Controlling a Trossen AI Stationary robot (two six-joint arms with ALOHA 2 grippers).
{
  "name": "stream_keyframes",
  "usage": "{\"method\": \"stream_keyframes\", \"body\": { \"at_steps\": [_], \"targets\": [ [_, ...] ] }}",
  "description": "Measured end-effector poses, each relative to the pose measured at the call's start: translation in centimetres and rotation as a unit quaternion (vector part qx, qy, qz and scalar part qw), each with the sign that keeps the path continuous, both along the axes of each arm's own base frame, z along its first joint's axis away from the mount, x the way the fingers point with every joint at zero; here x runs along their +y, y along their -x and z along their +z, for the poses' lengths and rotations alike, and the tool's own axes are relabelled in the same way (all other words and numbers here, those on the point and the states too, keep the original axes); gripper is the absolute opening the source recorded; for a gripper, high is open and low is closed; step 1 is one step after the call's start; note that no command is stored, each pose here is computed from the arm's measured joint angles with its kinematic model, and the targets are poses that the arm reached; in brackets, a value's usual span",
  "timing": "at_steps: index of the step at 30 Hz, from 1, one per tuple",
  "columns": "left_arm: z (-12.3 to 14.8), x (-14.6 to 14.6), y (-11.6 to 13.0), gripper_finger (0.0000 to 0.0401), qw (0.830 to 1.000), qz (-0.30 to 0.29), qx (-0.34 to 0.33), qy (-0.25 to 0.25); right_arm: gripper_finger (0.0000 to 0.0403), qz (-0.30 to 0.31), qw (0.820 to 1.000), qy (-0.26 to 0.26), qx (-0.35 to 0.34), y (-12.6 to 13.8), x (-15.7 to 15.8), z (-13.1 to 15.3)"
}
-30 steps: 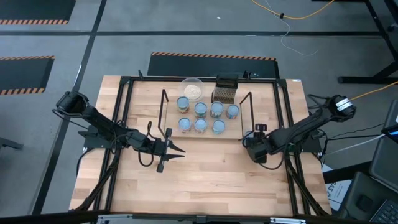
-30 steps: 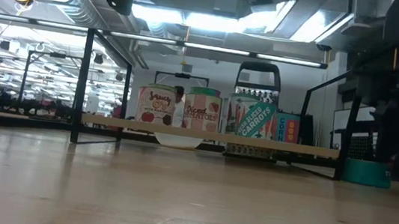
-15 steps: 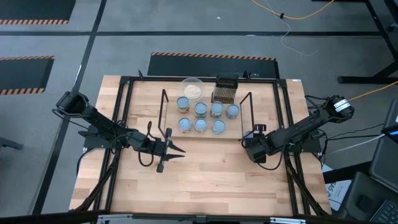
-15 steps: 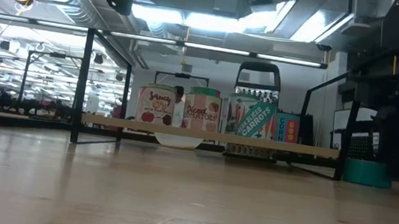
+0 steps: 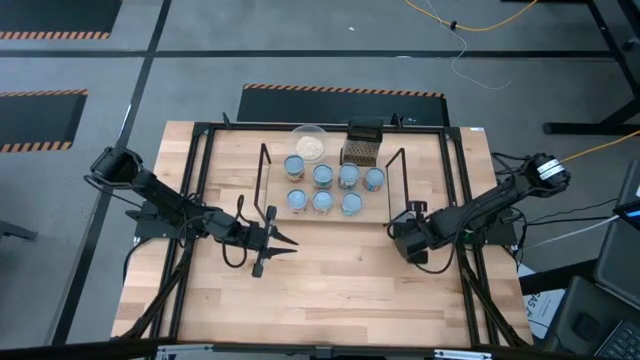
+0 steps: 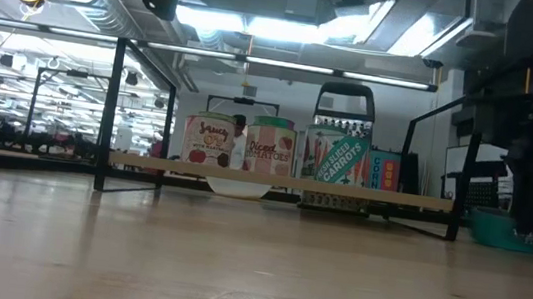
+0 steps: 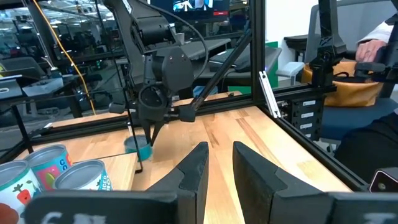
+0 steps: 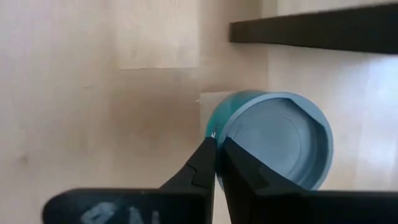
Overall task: Pick and place cans onto a shelf
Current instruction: Put the canned tuna on the shelf
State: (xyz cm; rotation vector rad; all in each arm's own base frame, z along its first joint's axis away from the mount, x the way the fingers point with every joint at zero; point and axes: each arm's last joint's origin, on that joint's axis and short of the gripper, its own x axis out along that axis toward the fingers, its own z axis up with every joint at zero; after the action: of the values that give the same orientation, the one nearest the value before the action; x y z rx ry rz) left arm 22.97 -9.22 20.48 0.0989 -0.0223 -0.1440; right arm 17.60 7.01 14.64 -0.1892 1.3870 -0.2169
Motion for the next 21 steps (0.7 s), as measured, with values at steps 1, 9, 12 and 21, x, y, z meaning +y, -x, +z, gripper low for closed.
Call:
{"method": "stream_keyframes", "body": {
  "at_steps": [1,9,12,21],
  "targets": [
    [0.0,0.0,0.0,0.0066,1.0,0.0,0.0,0.0,0.0023,0.001,1.0,-0.007,0.0,-0.1,0.1,0.2],
    [0.0,0.0,0.0,0.0066,1.0,0.0,0.0,0.0,0.0022,0.021,0.994,-0.111,0.007,-1.5,1.4,2.1],
    [0.0,0.0,0.0,0.0066,1.0,0.0,0.0,0.0,0.0022,0.016,0.987,-0.158,0.009,-1.9,1.9,2.9],
    [0.0,0.0,0.0,0.0066,1.0,0.0,0.0,0.0,0.0022,0.033,0.961,-0.274,-0.028,-4.1,3.5,7.0]
  ]
}}
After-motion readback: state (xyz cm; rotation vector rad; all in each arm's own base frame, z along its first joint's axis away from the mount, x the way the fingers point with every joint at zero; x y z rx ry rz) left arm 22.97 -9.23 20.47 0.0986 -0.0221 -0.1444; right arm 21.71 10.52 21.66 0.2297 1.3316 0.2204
